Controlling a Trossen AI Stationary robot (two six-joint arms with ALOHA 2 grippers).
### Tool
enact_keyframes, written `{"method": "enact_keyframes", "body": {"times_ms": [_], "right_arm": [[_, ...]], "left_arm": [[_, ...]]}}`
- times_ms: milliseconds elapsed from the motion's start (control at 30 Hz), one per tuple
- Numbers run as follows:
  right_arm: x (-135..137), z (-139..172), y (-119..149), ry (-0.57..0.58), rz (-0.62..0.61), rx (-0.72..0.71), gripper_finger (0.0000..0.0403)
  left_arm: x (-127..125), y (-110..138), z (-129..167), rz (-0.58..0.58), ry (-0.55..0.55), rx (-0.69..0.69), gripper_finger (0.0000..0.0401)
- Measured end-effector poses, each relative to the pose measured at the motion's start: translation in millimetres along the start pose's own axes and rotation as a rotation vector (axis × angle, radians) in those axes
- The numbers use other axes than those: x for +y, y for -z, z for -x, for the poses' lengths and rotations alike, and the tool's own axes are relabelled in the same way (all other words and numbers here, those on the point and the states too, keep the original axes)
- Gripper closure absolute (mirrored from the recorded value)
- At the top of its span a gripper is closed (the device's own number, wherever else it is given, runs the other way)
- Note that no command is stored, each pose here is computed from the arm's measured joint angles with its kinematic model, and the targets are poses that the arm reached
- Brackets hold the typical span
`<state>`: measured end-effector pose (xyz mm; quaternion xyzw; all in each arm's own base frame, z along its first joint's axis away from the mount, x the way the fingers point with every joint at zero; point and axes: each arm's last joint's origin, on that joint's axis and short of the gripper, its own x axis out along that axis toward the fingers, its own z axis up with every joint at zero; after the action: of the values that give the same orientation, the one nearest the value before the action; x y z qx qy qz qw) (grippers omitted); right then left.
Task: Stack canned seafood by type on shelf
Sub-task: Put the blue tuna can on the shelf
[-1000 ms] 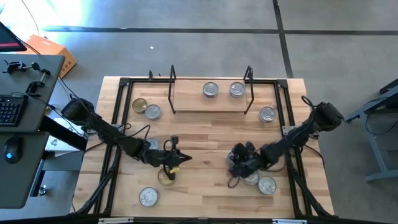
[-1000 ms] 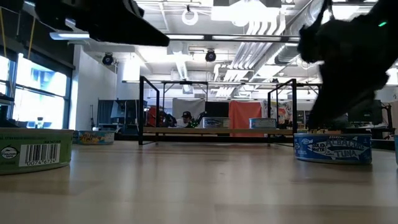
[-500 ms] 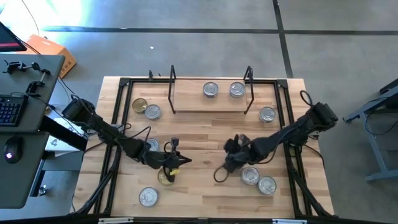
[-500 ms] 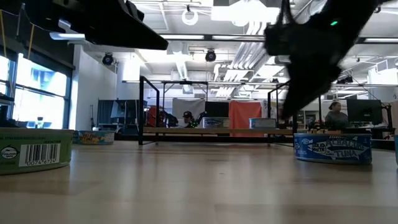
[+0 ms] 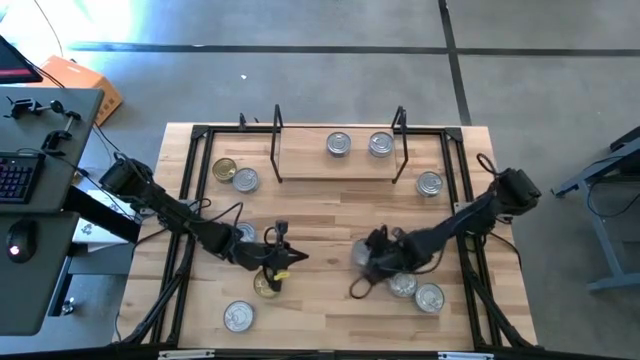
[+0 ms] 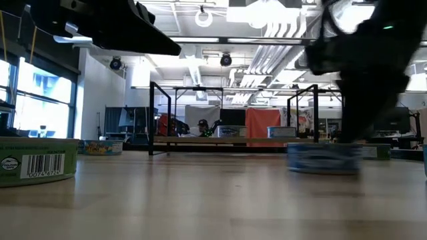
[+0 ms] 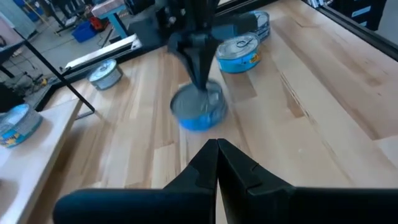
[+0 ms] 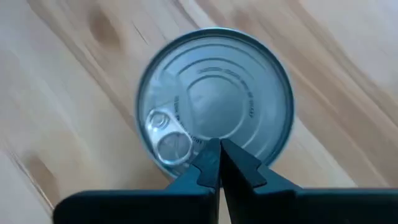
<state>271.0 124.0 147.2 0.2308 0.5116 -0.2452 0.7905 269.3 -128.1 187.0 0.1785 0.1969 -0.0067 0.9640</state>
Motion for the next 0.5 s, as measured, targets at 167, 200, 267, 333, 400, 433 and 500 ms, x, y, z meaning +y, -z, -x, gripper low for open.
{"method": "enact_keyframes", "body": {"times_ms": [167,200,267,333,400,433,500], "right_arm": [[10.0,-28.8,-32.3,-0.137,0.018,-0.139,0.0399],[11.0,-32.4,-38.8,-0.160,0.025,-0.174,0.0399],[13.5,-38.6,-50.6,-0.203,0.052,-0.252,0.0399],[15.0,-39.9,-58.5,-0.221,0.100,-0.327,0.0399],[16.9,-35.9,-63.8,-0.214,0.140,-0.415,0.0399],[18.8,-30.4,-66.0,-0.214,0.145,-0.460,0.0399],[23.3,-17.0,-65.6,-0.208,0.146,-0.530,0.0399]], "left_arm": [[0.7,-0.1,-0.4,-0.022,-0.002,0.001,0.0401],[0.6,0.0,-0.3,-0.022,-0.002,0.001,0.0401],[0.5,0.2,-0.3,-0.025,0.002,0.004,0.0401],[-0.5,1.0,-0.2,-0.046,0.033,0.007,0.0399],[-1.3,1.7,-0.2,-0.063,0.058,0.009,0.0390],[-1.5,1.9,-0.2,-0.075,0.068,0.010,0.0383],[-1.6,3.5,-2.0,-0.086,0.100,0.014,0.0364]]}}
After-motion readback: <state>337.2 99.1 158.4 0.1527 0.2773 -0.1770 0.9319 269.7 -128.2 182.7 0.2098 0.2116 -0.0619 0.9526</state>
